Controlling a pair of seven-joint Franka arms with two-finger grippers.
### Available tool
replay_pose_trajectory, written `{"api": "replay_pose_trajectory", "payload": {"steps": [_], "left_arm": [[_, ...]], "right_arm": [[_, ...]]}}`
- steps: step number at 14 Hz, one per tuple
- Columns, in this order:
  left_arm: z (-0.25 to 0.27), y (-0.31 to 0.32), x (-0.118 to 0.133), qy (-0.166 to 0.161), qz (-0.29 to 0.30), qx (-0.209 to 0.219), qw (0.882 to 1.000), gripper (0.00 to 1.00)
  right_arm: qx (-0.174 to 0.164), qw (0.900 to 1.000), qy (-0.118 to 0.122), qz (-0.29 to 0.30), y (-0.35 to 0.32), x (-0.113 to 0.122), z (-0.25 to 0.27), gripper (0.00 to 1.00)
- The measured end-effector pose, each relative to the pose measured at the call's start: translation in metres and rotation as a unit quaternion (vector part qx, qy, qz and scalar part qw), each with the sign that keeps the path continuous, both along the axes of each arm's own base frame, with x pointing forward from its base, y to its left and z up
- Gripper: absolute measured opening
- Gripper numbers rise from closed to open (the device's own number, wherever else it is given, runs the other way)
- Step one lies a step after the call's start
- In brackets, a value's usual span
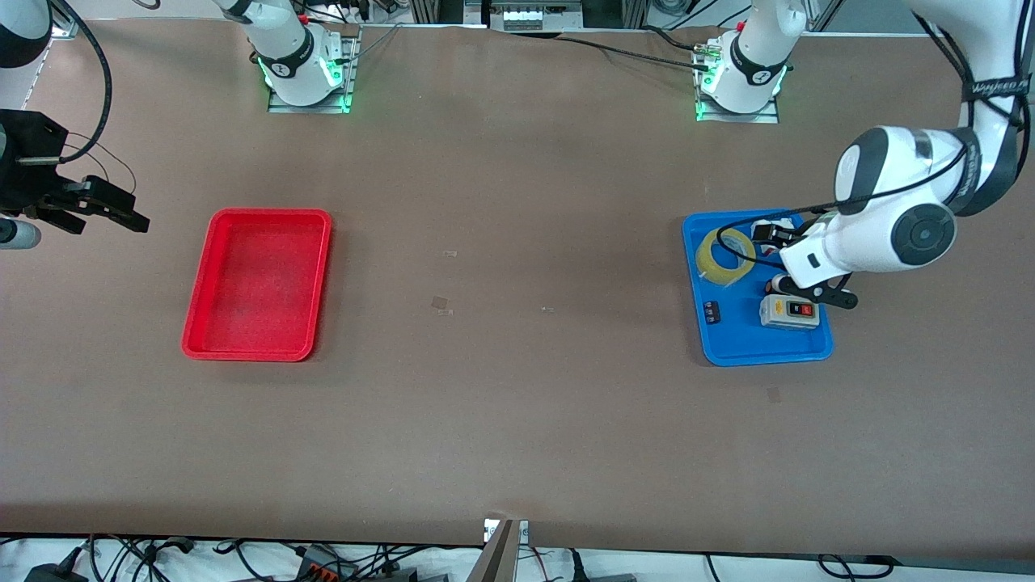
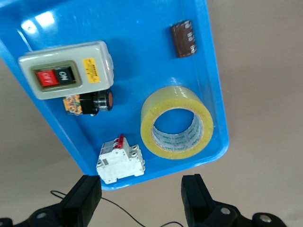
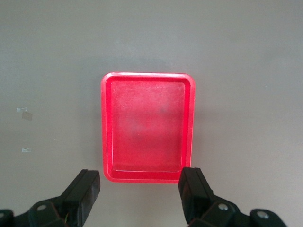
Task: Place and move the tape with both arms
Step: 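Reach the left gripper down to the yellow tape roll on the blue tray, then grasp the yellow tape roll with the left gripper and lift it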
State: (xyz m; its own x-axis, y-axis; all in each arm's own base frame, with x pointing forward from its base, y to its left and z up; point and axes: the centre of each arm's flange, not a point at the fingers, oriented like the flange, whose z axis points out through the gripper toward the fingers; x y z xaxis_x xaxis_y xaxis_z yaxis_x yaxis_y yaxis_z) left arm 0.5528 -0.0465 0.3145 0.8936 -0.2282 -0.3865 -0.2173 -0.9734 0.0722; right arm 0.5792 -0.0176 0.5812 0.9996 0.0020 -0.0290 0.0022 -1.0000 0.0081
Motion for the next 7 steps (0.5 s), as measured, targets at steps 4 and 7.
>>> {"api": "replay_pose_trajectory", "payload": {"steps": [4, 7], "left_arm": [[-0.059, 0.001, -0.002, 0.040, 0.002, 0.000, 0.999, 1.00], [-0.097, 0.003, -0.002, 0.053, 0.016, -0.009, 0.998, 1.00]], "right_arm": [[0.000, 1.000, 0.001, 0.000, 0.000, 0.000, -0.001, 1.00], [0.000, 1.000, 0.001, 0.000, 0.000, 0.000, -0.001, 1.00]]}}
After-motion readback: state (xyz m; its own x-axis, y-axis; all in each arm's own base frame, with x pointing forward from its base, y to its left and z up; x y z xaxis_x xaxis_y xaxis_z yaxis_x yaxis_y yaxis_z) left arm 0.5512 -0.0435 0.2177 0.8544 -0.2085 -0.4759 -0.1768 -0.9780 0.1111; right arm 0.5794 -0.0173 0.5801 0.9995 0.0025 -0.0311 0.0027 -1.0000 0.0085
